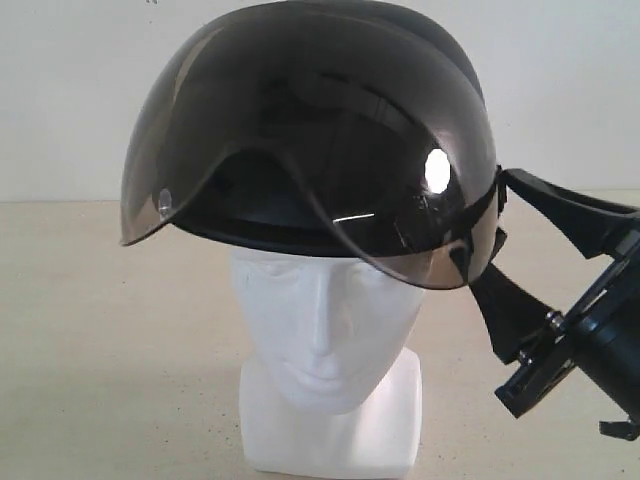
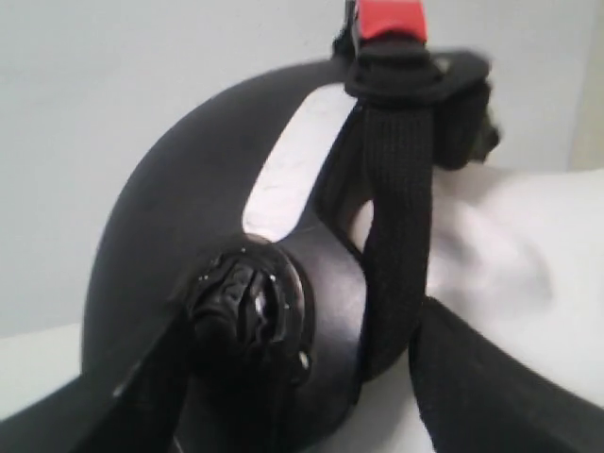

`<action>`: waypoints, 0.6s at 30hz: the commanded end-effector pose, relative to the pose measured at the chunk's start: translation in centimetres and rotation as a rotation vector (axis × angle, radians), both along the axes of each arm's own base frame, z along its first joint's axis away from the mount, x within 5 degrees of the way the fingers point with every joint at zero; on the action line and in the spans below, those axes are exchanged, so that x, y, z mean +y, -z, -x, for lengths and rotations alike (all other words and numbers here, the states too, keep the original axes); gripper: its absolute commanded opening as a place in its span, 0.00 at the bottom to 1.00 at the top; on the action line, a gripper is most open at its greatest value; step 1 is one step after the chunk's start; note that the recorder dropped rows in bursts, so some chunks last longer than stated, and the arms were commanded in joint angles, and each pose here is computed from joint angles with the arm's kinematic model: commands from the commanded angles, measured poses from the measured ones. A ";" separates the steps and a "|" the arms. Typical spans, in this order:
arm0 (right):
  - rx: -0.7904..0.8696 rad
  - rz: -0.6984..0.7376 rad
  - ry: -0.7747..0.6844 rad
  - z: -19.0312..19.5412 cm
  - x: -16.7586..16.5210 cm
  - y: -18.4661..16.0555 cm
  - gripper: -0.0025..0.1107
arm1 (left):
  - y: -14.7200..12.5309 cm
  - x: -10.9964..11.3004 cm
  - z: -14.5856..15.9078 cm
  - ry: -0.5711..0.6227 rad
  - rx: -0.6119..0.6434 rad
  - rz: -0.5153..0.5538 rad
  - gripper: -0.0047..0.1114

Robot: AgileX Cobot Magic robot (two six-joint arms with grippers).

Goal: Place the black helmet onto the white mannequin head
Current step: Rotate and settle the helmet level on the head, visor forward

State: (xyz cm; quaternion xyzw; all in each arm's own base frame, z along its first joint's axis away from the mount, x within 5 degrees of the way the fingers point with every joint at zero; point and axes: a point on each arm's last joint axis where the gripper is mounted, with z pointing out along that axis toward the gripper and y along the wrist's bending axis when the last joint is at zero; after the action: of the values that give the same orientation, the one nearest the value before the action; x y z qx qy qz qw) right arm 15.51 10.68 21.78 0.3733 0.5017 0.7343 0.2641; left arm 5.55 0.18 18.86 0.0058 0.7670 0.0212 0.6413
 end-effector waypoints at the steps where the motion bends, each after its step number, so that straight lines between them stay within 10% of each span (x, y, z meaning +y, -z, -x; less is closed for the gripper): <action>1: 0.052 0.050 0.022 -0.1 -0.2 0.9 0.61 | -0.1 0.0 0.0 0.001 -0.009 0.005 0.08; 18: 0.030 0.090 0.080 -0.3 -0.6 0.9 0.61 | -0.1 0.0 0.0 0.001 -0.009 0.005 0.08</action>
State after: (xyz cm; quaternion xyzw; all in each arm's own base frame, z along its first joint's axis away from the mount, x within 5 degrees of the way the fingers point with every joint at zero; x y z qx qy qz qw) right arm 15.79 10.32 21.05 0.3888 0.5195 0.7035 0.2899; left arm 5.55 0.18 18.86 0.0058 0.7670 0.0212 0.6413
